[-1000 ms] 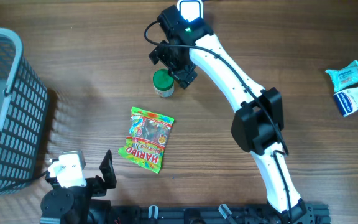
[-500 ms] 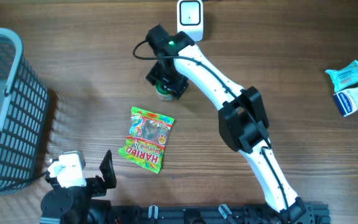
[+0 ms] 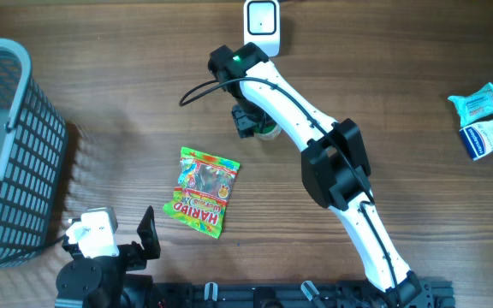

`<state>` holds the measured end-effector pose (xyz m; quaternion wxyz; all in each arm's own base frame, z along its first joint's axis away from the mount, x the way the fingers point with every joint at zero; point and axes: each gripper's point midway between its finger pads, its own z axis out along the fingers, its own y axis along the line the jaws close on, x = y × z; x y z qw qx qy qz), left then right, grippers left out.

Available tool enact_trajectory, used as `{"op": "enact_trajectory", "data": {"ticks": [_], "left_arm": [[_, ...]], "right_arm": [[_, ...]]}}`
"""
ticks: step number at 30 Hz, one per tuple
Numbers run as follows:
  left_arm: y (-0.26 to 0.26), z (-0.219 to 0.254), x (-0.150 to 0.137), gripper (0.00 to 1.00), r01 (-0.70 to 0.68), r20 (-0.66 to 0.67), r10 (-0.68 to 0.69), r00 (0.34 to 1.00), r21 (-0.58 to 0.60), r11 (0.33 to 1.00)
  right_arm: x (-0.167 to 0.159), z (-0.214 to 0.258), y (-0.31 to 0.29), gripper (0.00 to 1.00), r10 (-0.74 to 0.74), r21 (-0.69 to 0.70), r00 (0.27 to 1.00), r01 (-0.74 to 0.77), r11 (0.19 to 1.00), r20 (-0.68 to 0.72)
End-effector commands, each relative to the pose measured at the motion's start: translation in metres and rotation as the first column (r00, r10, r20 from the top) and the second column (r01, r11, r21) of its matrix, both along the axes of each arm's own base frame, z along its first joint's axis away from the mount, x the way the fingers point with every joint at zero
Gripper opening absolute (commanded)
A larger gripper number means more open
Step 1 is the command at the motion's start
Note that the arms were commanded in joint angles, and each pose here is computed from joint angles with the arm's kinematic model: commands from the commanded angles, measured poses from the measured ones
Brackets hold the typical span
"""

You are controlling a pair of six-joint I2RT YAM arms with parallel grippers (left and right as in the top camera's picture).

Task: Scan the item barcode
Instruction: 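Reach the right gripper to the green-lidded jar and grasp it, then lift the jar and hold its label over the scanner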

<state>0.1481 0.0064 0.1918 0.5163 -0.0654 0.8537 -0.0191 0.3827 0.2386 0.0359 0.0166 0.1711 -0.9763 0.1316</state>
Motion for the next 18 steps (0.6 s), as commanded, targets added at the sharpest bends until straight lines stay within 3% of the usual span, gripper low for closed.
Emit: {"op": "enact_trajectory", "data": {"ticks": [1,9,13,18], "left_arm": [[0.0,0.0,0.0,1.0,-0.002,0.004,0.002,1.0,0.001,1.0],[0.0,0.0,0.0,1.0,-0.001,0.004,0.001,1.0,0.001,1.0],[0.0,0.0,0.0,1.0,-0.001,0.004,0.001,1.0,0.001,1.0],[0.0,0.0,0.0,1.0,-0.001,0.004,0.001,1.0,0.001,1.0]], "right_arm": [[0.008,-0.002,0.0,1.0,0.094,-0.002,0.996,-0.094,0.996,0.0],[0.003,0.083,0.013,1.0,0.019,0.163,0.993,-0.037,0.986,0.114],[-0.02,0.149,-0.001,1.0,-0.239,0.287,0.961,0.192,0.939,0.141],[-0.022,0.174,-0.009,1.0,-0.57,0.417,0.818,0.495,0.763,0.073]]}}
